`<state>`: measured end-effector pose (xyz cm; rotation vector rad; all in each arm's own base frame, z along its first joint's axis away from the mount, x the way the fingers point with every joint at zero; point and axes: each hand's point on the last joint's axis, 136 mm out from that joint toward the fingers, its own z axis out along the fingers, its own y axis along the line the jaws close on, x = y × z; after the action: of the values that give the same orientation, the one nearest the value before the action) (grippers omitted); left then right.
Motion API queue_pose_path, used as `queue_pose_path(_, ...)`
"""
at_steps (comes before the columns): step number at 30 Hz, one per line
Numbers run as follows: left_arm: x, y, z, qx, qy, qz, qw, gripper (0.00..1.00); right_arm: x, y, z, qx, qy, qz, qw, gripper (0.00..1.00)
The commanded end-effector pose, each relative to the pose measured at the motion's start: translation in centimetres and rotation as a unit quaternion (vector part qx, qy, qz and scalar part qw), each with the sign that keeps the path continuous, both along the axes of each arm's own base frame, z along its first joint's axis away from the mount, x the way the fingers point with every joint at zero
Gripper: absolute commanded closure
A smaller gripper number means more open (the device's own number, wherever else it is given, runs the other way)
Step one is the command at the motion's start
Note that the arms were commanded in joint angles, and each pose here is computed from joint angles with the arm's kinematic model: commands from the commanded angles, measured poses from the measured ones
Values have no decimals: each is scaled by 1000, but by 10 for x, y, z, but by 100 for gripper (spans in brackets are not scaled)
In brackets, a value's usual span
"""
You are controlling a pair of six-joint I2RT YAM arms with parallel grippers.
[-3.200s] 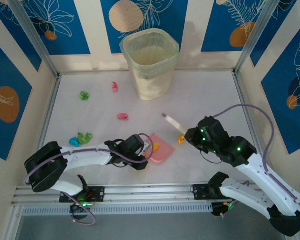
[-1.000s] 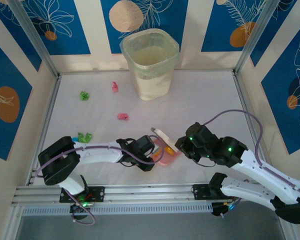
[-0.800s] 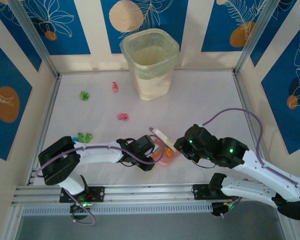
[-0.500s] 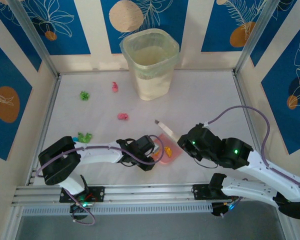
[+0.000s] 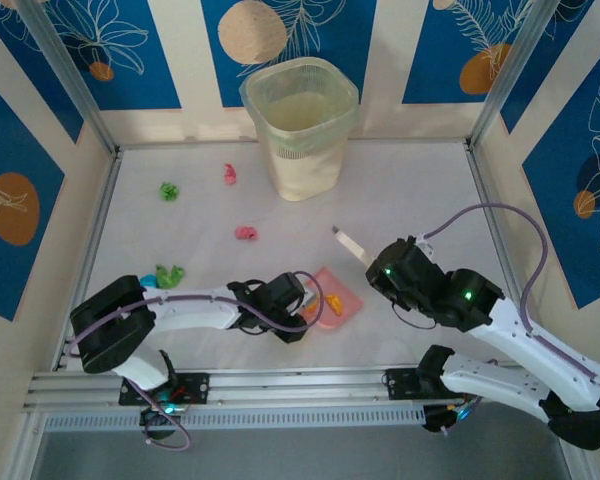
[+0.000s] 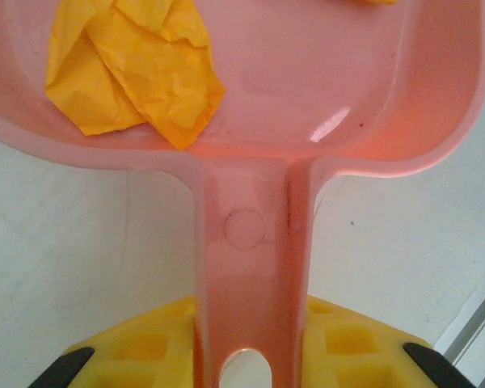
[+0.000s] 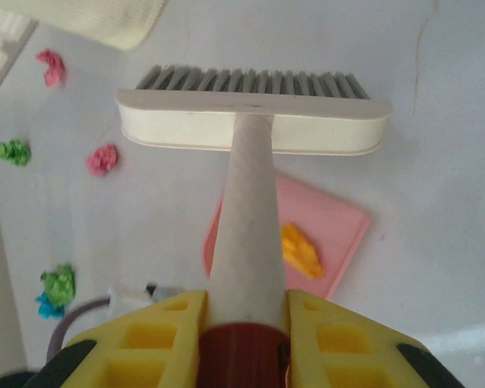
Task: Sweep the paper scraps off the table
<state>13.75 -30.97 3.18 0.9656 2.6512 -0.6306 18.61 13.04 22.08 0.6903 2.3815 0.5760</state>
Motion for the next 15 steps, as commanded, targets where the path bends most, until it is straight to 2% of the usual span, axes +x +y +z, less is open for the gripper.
queue_pose_path(1,1,13,2,5,-9,13,1000,100,32,-11,13,-73,-81,30,994,100)
queue_pose_path(8,10,19,18,-18,-51,28,998,100,78,-15,26,-100,-159,64,980,100)
queue_pose_path(15,19,28,33,-32,-84,52,995,100,104,-11,-16,-124,-207,54,969,100)
